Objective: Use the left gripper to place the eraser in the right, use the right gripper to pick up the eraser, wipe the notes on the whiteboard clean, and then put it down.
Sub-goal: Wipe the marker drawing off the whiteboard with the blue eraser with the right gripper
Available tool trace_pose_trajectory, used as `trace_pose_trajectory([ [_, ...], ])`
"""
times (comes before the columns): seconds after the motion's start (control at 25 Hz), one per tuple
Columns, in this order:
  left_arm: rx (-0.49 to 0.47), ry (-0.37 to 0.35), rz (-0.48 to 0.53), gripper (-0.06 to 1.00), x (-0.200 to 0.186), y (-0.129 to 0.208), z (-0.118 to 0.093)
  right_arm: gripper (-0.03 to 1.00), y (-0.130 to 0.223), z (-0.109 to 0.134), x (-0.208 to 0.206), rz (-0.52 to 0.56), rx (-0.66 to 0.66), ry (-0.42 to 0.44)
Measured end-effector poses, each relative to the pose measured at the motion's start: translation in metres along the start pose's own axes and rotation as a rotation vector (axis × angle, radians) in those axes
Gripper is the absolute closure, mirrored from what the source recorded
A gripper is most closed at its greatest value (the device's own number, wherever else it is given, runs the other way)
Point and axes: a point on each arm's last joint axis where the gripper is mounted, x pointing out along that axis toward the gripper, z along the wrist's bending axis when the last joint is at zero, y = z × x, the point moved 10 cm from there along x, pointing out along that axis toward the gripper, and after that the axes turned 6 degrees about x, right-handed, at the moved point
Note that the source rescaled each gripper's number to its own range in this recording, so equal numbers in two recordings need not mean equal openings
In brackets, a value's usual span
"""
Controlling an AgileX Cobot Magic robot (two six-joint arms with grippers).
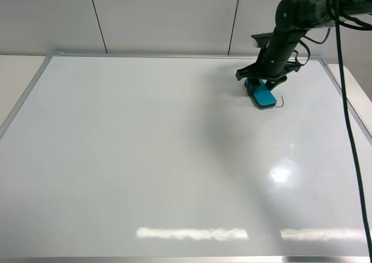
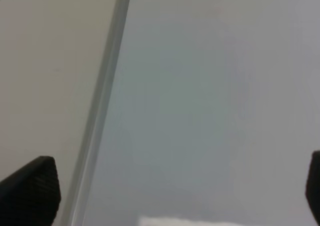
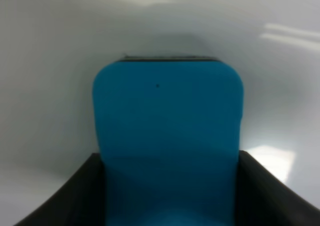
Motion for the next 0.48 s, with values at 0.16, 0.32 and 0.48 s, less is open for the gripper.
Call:
trace_pose_trajectory([
  [0.16, 0.000, 0.000, 0.001, -0.06, 0.000, 0.000, 0.000, 0.96, 0.006, 0.027, 0.002, 0.018, -0.050, -0.019],
  [0.32, 0.000, 0.000, 0.001, -0.06, 0.000, 0.000, 0.000, 0.96, 0.011, 0.025, 0.006, 0.001, -0.043, -0.021],
  [0.48, 0.000, 0.000, 0.001, -0.06, 0.000, 0.000, 0.000, 0.96, 0.023, 0.013, 0.007, -0.016, 0.001, -0.026],
])
